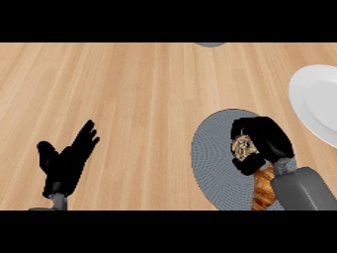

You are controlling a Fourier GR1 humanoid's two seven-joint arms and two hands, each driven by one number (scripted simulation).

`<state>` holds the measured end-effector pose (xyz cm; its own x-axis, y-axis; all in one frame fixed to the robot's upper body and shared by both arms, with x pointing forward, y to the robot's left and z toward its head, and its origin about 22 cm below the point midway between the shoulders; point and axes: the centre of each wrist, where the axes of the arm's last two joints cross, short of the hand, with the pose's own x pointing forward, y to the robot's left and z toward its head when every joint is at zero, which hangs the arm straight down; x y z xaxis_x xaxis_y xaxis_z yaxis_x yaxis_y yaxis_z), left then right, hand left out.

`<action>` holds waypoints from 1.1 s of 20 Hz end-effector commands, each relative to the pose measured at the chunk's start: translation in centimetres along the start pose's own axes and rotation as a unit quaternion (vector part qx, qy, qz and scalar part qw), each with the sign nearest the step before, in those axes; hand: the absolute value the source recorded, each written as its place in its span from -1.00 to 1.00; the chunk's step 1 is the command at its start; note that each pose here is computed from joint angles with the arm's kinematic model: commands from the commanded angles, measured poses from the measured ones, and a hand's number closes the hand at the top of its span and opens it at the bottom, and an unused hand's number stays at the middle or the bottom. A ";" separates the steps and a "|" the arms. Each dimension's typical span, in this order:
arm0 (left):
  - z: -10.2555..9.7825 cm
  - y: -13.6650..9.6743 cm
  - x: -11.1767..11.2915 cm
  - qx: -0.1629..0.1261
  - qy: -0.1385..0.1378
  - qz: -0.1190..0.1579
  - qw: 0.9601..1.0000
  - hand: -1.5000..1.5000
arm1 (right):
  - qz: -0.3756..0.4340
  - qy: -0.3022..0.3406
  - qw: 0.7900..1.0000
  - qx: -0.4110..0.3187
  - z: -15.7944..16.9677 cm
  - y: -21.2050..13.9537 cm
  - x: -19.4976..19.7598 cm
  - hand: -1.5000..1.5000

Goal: Pick the cupcake from the placemat and place it in the plate

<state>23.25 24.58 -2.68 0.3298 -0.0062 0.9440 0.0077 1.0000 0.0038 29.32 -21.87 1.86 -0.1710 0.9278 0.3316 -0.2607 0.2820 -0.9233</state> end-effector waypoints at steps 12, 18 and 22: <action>-0.1 -1.2 -0.4 0.012 0.016 -0.005 1.000 0.00 | -0.102 0.082 0.940 -0.314 7.0 -0.9 8.5 1.00; 0.0 0.2 0.4 0.006 0.024 -0.002 1.000 0.00 | -0.187 0.120 0.893 -0.391 9.2 -4.4 6.3 1.00; -0.5 1.6 0.0 -0.002 0.021 -0.006 1.000 0.00 | -0.226 0.151 0.864 -0.423 9.6 -4.3 0.7 1.00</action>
<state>23.58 24.69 -2.49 0.3365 -0.0035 0.9417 -0.0042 1.0000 0.0052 20.98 -21.03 8.33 0.0351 0.7301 0.6824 0.4942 0.5808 -0.6468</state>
